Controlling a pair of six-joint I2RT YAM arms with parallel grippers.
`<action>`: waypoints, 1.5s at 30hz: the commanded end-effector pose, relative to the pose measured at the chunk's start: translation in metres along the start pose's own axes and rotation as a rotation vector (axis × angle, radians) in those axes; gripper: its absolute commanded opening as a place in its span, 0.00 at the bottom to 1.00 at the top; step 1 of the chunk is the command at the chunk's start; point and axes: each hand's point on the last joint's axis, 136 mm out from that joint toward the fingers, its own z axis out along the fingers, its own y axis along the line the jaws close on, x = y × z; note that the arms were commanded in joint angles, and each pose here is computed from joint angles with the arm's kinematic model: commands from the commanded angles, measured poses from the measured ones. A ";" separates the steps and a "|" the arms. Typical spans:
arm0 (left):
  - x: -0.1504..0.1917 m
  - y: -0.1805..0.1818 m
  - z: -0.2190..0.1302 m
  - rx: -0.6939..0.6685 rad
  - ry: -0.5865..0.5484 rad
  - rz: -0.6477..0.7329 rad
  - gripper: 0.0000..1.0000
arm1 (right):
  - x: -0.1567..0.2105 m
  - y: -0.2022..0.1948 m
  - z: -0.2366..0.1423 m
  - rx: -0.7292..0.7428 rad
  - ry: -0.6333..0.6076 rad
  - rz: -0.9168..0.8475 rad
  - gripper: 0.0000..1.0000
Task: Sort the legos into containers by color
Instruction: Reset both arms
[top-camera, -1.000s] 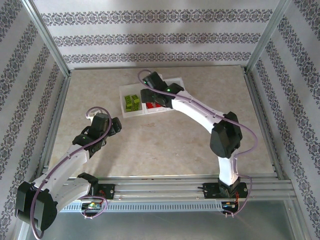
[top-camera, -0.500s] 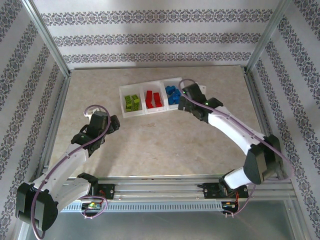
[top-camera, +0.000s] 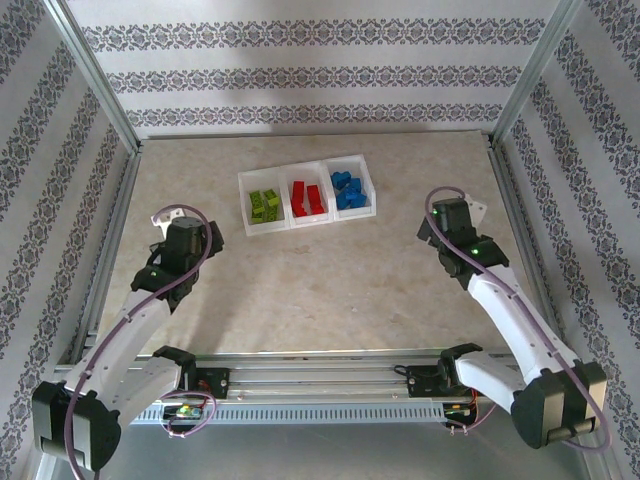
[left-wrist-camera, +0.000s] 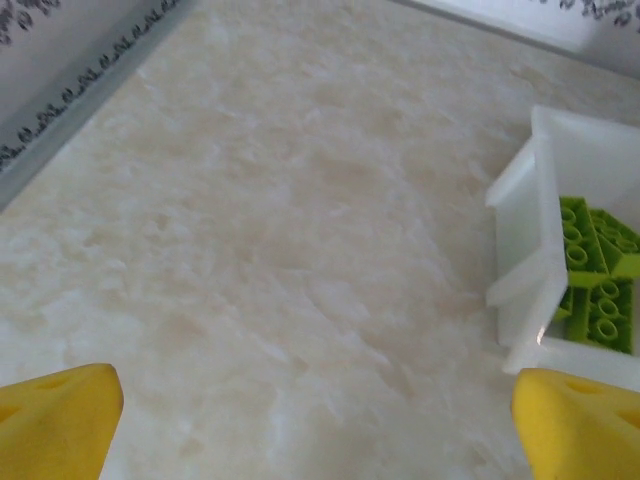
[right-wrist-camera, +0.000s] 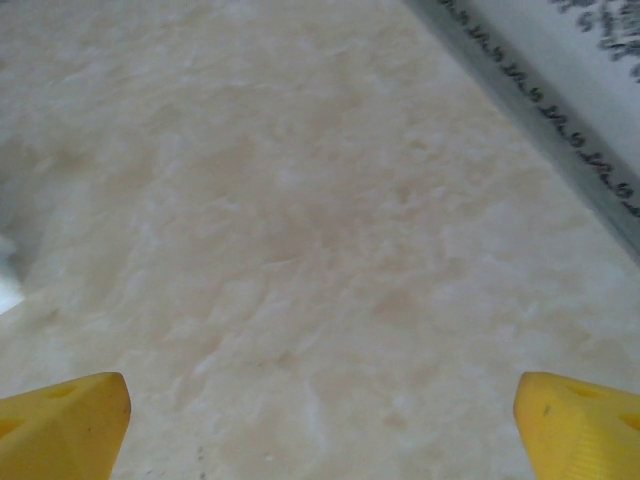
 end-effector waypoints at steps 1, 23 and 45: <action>-0.020 0.007 0.003 -0.018 -0.075 0.022 1.00 | -0.006 -0.018 0.005 0.046 -0.044 0.000 0.98; -0.031 -0.001 0.055 0.103 -0.308 0.229 1.00 | -0.020 -0.020 0.041 0.044 -0.312 -0.160 0.98; 0.023 -0.047 0.101 0.351 -0.285 0.335 1.00 | 0.006 -0.005 0.051 -0.116 -0.382 -0.177 0.98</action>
